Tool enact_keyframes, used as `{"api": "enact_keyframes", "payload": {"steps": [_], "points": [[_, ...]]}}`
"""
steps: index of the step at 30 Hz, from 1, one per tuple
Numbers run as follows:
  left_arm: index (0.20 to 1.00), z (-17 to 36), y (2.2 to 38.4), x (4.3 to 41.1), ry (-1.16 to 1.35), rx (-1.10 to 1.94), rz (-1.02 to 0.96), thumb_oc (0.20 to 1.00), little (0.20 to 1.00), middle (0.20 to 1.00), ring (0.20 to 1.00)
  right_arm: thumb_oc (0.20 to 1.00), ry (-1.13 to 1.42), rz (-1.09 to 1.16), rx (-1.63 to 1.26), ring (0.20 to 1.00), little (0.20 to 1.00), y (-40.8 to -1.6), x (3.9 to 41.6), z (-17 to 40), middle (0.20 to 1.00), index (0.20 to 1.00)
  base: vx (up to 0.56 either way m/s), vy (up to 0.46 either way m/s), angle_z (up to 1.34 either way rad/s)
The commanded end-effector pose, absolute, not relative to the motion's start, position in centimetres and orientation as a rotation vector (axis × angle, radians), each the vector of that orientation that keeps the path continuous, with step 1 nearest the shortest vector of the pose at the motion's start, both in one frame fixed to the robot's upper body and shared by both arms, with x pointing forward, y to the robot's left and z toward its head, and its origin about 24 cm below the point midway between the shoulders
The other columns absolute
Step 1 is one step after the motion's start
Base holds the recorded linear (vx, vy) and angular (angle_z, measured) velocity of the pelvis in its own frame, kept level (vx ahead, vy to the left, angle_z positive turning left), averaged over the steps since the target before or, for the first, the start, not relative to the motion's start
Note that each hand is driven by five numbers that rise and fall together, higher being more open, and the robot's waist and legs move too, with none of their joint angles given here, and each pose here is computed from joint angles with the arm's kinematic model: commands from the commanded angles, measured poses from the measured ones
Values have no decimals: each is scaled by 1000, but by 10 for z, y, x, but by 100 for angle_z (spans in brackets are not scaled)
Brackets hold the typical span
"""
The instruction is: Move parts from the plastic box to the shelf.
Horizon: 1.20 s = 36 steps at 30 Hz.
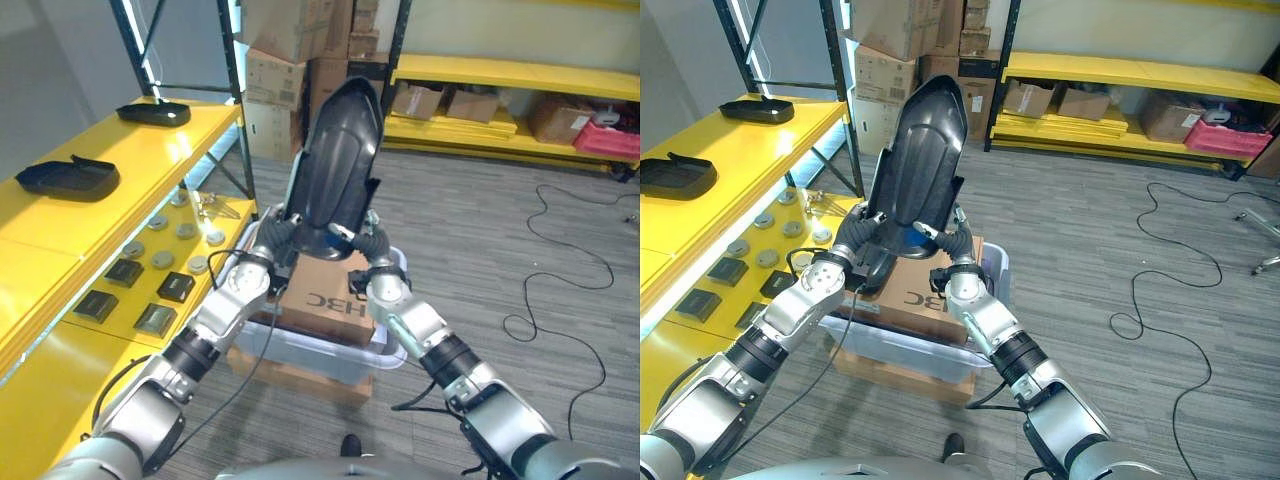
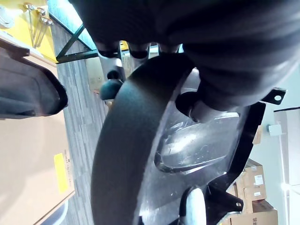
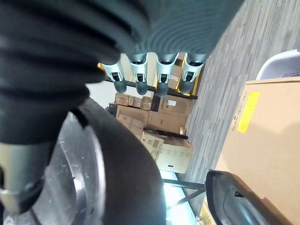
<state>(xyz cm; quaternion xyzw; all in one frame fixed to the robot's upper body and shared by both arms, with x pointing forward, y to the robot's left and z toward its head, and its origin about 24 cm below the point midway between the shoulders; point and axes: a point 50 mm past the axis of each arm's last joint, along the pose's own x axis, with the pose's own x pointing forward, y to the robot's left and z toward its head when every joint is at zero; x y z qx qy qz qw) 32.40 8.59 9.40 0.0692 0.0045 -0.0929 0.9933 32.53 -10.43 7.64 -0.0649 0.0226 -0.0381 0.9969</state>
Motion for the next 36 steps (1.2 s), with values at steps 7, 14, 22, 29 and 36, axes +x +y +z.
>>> {"api": "enact_keyframes", "payload": {"steps": [7, 14, 22, 29, 36], "points": [[200, 181, 127, 338, -427, 85, 27, 200, 200, 200, 200, 1000, -152, -294, -37, 1000, 1000, -175, 328, 107, 1000, 1000, 0, 0, 0], [200, 173, 205, 319, -435, 170, 241, 200, 200, 200, 200, 1000, -288, -432, -64, 1000, 1000, -243, 297, 122, 1000, 1000, 0, 0, 0], [200, 167, 269, 275, -438, 227, 399, 200, 200, 200, 200, 1000, -309, -507, -14, 1000, 1000, -282, 267, 128, 1000, 1000, 3, 16, 3], [200, 171, 277, 257, -496, 179, 377, 200, 200, 200, 200, 1000, -309, -561, -21, 1000, 1000, -294, 250, 123, 1000, 1000, -21, 16, 84], [200, 157, 276, 250, -441, 134, 387, 200, 200, 200, 200, 1000, -319, -510, -11, 1000, 1000, -284, 259, 126, 1000, 1000, -38, -23, 102]]}}
